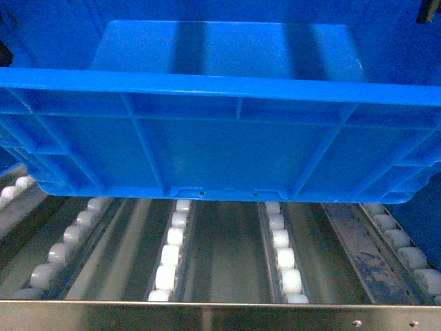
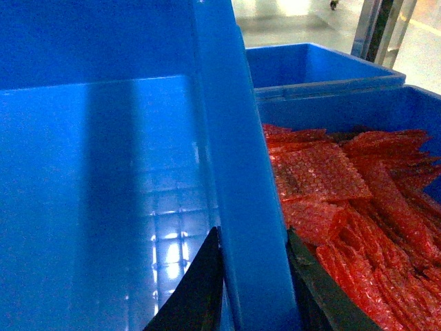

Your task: Place box next to blue box on left shelf

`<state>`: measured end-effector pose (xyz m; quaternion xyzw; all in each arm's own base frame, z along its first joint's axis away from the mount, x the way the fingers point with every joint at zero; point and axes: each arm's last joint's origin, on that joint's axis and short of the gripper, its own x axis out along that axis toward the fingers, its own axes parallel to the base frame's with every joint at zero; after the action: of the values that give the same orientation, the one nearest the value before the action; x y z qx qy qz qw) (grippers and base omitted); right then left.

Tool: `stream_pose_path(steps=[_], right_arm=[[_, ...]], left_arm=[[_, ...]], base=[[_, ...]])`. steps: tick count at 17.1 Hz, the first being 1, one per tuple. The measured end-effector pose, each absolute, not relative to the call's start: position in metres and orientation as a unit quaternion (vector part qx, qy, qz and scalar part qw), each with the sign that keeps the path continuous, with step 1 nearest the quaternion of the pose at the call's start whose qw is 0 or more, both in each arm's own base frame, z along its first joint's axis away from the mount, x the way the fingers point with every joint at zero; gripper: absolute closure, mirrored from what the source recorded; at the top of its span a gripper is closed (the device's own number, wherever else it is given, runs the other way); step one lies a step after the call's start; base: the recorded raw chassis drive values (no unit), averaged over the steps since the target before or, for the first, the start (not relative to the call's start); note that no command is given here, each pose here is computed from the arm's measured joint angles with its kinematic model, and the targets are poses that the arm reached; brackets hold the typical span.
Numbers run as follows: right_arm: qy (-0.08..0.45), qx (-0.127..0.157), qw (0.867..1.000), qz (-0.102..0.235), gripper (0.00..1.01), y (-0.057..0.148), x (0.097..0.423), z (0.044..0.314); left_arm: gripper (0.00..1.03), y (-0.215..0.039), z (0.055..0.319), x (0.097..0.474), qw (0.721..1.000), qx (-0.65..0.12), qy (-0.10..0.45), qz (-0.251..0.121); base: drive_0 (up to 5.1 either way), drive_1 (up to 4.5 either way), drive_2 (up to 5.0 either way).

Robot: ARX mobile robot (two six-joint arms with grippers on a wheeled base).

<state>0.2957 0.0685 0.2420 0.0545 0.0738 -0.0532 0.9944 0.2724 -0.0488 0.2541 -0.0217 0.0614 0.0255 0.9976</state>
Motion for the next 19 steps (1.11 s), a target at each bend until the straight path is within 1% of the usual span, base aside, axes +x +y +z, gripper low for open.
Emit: stream_pose_path(steps=[7, 8, 9, 10, 11, 14, 15, 16, 19], right_arm=[[0.074, 0.055, 0.994, -0.053, 0.84, 0.068, 0.296, 0.242], [0.096, 0.037, 0.992, -0.072, 0.84, 0.071, 0.296, 0.243], [0.122, 0.009, 0.987, -0.102, 0.84, 0.077, 0.297, 0.247], [0.136, -0.017, 0.983, -0.126, 0.84, 0.082, 0.296, 0.249], [0.14, -0.025, 0.98, -0.136, 0.84, 0.083, 0.296, 0.248], [0.163, -0.029, 0.979, -0.118, 0.84, 0.091, 0.314, 0.249], [0.181, -0.027, 0.977, -0.111, 0.84, 0.095, 0.323, 0.249], [0.204, -0.025, 0.973, -0.101, 0.84, 0.102, 0.335, 0.249], [0.244, -0.017, 0.967, -0.071, 0.84, 0.123, 0.357, 0.23]], left_arm=[[0.95, -0.049, 0.254, 0.272, 0.997, -0.021, 0.062, 0.026], [0.95, -0.051, 0.254, 0.272, 0.996, -0.012, 0.076, 0.044], [0.95, -0.05, 0.253, 0.272, 0.995, -0.001, 0.087, 0.049], [0.95, -0.048, 0.249, 0.274, 0.994, 0.002, 0.098, 0.049], [0.95, -0.047, 0.248, 0.275, 0.994, 0.004, 0.1, 0.048], [0.95, -0.036, 0.246, 0.285, 0.992, 0.006, 0.111, 0.064], [0.95, -0.03, 0.243, 0.293, 0.99, 0.006, 0.122, 0.068], [0.95, -0.023, 0.239, 0.302, 0.987, 0.003, 0.146, 0.073], [0.95, -0.006, 0.228, 0.315, 0.976, 0.012, 0.195, 0.092]], base=[[0.0, 0.0, 0.0], [0.0, 0.0, 0.0], [0.0, 0.0, 0.0], [0.0, 0.0, 0.0], [0.0, 0.0, 0.0], [0.0, 0.0, 0.0], [0.0, 0.0, 0.0], [0.0, 0.0, 0.0], [0.0, 0.0, 0.0]])
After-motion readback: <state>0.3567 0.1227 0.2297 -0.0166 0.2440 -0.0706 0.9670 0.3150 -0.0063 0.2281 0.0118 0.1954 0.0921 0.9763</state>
